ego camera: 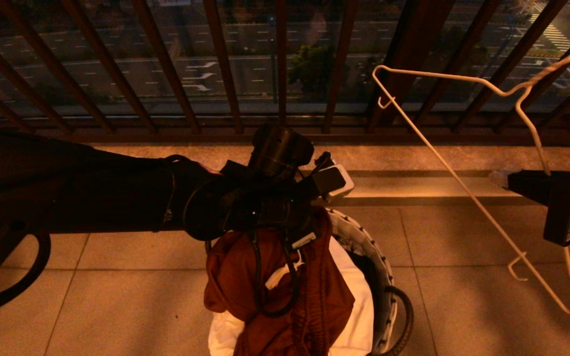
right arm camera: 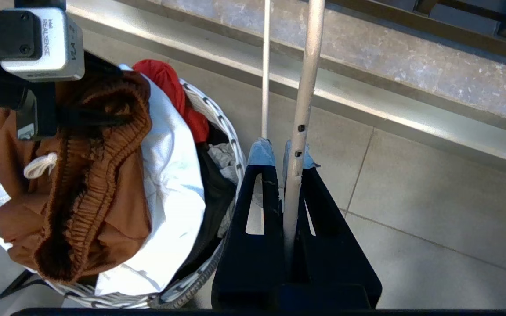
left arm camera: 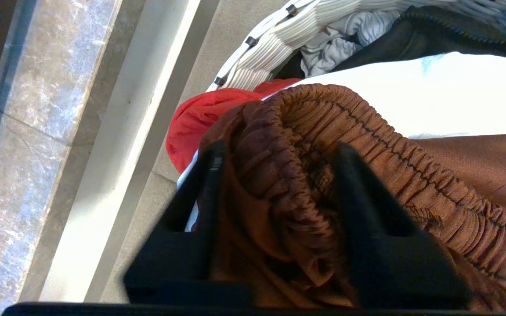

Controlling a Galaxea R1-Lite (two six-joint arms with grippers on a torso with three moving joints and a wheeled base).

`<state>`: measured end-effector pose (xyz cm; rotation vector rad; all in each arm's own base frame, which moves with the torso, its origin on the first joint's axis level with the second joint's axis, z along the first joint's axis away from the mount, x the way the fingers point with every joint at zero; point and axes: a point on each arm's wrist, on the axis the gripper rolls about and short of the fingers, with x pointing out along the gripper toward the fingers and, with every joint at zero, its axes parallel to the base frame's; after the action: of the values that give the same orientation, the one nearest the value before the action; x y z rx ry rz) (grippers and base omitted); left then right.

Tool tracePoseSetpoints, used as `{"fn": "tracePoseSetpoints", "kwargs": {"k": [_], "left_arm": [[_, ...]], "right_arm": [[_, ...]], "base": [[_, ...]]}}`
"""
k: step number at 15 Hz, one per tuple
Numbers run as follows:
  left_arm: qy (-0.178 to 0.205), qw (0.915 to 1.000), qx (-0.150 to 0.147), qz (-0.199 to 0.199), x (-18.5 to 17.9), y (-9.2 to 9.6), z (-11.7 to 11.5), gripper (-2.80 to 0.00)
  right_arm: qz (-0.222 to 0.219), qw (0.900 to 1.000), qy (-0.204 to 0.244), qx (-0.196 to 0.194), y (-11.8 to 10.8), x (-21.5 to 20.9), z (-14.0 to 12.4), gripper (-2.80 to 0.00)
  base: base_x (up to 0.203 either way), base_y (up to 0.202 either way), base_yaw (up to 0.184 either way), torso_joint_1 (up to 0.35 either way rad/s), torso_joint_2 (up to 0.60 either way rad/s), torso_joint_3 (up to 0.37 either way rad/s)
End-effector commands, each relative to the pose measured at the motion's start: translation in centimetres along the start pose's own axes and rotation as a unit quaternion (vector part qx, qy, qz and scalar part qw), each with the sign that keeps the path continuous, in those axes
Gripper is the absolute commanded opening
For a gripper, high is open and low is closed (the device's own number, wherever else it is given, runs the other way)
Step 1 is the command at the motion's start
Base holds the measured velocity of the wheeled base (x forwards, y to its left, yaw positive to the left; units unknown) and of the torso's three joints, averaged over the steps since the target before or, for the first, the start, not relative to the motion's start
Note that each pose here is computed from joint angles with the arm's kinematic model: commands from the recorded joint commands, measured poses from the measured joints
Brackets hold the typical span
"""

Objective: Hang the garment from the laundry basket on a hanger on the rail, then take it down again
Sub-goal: Pick up clothes from the basket

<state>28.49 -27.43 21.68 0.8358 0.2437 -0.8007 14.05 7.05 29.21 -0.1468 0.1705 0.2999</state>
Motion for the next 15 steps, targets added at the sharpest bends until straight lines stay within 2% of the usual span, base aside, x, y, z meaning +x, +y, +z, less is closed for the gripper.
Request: {"fn": "tracePoseSetpoints", "kwargs": {"k": [1,5,11,12,15], "left_arm": [[-0.002,1.0,0.001,0.001,-0.2,0.0,0.1,-2.8],[-0.028,0.9993,-0.018,0.014,-2.4,0.9,1.0,-2.8],[-0.071,0.9927,-0.092,0.034,-7.8,1.7,2.4,-2.8],[-0.073,0.9914,-0.1,0.041,-8.6,1.8,2.4,-2.8],[-0.05,0.9879,-0.114,0.093,-10.4,1.8,2.2,-2.8]], "right_arm": [[0.0,1.0,-0.003,0.0,0.0,-0.2,0.1,-2.8],[-0.002,1.0,-0.014,0.0,-0.2,-0.9,0.3,-2.8],[0.0,1.0,-0.024,0.001,-0.4,-1.7,0.6,-2.8],[0.001,1.0,-0.024,0.001,-0.4,-1.7,0.6,-2.8],[0.004,1.0,-0.02,0.001,-0.4,-2.1,0.9,-2.8]], "base": [[0.0,0.0,0.0,0.0,0.0,0.0],[0.0,0.0,0.0,0.0,0.0,0.0],[0.0,0.0,0.0,0.0,0.0,0.0],[0.0,0.0,0.0,0.0,0.0,0.0],[0.0,0.0,0.0,0.0,0.0,0.0]]}}
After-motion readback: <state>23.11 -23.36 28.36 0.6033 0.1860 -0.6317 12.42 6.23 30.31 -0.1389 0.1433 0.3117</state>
